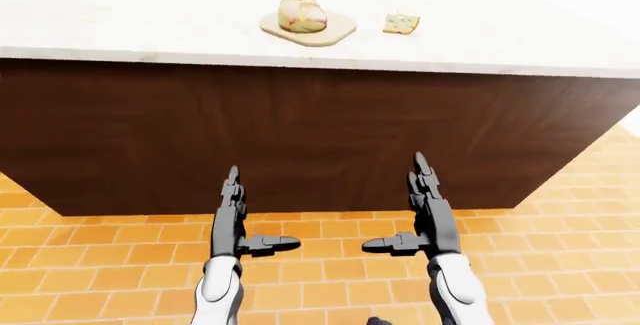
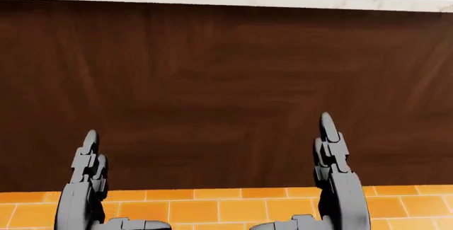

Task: Pick up the wedge of cheese and place it on the slice of bread to prepare a simple cheese on bread dish.

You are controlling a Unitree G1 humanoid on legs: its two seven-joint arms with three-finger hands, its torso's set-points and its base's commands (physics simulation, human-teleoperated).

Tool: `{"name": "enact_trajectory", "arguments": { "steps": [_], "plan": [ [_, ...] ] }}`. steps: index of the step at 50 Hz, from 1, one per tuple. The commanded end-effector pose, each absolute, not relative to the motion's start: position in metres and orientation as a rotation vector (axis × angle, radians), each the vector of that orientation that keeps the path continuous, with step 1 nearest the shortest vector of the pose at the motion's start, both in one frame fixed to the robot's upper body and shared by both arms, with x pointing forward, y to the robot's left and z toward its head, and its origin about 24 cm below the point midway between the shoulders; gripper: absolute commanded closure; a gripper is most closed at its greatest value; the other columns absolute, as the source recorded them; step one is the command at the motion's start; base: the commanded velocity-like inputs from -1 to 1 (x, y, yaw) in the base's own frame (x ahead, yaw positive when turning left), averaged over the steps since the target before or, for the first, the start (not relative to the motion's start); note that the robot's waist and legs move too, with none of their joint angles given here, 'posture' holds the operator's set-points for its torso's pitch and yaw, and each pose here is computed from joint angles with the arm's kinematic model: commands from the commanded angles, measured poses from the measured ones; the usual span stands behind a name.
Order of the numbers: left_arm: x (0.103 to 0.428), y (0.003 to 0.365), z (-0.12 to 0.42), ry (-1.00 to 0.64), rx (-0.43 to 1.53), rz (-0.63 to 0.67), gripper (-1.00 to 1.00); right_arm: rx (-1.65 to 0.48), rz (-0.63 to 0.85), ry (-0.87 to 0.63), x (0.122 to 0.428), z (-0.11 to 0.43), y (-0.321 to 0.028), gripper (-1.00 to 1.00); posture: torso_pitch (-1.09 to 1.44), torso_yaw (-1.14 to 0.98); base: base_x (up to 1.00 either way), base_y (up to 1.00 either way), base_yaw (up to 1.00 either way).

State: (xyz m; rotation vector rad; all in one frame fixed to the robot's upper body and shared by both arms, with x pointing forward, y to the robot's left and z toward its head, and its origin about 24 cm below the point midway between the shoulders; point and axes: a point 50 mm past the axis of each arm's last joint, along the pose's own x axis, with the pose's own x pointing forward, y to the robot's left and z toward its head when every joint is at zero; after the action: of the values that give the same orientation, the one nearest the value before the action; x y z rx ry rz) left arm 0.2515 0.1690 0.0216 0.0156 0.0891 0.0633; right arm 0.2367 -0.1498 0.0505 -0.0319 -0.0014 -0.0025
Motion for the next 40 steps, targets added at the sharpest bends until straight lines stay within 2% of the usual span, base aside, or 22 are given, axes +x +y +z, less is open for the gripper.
{"name": "enact_trajectory", "arguments": {
  "steps": [1,23,31,40],
  "plan": [
    [0.257,0.1669,0.0404,-0.008,0.018,0.056,-1.0,-0.04,-0.016,-0.058,0.2391,0.0619,-0.1522,-1.0,0.0,0.0,0.0,0.0,0.0],
    [0.257,0.1685,0.0409,-0.01,0.017,0.064,-1.0,-0.042,-0.008,-0.064,0.2372,0.062,-0.1528,-1.0,0.0,0.0,0.0,0.02,0.0],
    [0.2569,0.1681,0.0403,-0.01,0.018,0.063,-1.0,-0.041,-0.007,-0.068,0.2363,0.0627,-0.1527,-1.0,0.0,0.0,0.0,0.62,0.0],
    [0.2569,0.1677,0.041,-0.011,0.017,0.062,-1.0,-0.038,-0.008,-0.073,0.2361,0.065,-0.1537,-1.0,0.0,0.0,0.0,0.08,0.0]
  ]
}}
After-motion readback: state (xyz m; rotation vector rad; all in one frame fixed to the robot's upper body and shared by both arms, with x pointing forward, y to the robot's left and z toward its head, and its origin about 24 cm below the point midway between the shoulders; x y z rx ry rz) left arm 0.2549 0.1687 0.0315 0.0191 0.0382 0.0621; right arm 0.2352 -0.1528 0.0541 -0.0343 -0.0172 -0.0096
